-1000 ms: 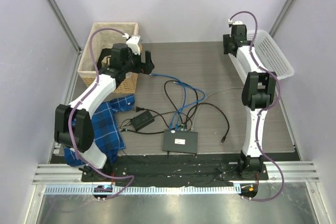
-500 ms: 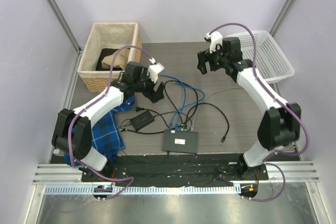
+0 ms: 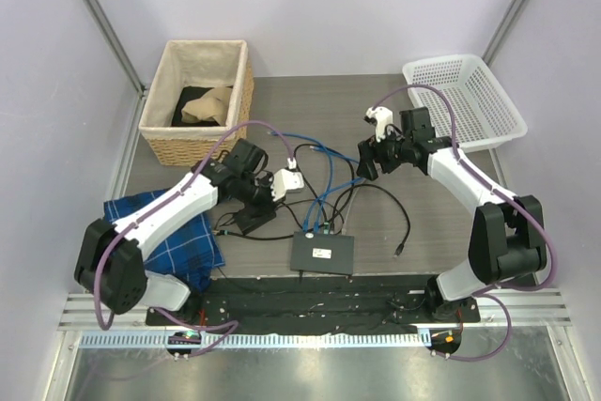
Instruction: Pull the plug from the switch port
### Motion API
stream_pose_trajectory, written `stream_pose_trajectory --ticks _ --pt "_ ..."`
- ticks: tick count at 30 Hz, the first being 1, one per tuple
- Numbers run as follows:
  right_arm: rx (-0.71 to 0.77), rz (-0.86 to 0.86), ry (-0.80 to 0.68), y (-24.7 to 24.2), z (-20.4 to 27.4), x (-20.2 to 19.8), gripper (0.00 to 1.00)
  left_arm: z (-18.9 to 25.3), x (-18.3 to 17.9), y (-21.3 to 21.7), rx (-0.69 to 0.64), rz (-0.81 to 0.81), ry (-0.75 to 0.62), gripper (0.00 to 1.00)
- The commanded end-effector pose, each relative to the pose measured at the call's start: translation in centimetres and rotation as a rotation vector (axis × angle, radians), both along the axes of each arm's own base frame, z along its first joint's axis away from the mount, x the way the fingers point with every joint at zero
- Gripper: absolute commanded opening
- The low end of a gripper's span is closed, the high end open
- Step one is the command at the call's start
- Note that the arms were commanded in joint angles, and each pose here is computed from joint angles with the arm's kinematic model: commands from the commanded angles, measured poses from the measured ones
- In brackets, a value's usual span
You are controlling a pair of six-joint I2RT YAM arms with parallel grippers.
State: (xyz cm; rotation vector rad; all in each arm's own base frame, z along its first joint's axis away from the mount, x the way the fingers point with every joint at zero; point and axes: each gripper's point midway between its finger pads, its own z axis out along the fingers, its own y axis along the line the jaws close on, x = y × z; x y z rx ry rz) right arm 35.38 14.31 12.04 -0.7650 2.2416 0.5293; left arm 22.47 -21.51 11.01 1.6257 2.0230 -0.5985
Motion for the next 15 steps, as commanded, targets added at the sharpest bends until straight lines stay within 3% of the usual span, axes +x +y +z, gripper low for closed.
stream_pose_trajectory --ticks 1,5,15 --pt "0.04 0.098 -0.034 1.7 2.5 -1.7 0.76 1.7 -4.1 0.6 -0.032 -0.024 0.034 0.02" --pt "-0.056 0.243 0.046 2.0 1.9 -6.6 0.72 0.0 -5.9 0.3 -0.066 -0.039 0.031 0.0" --pt "-0.223 0.613 0.062 3.1 -0.6 -19.5 0.58 0.1 -4.7 -2.0 -0.246 0.342 0.19 0.0"
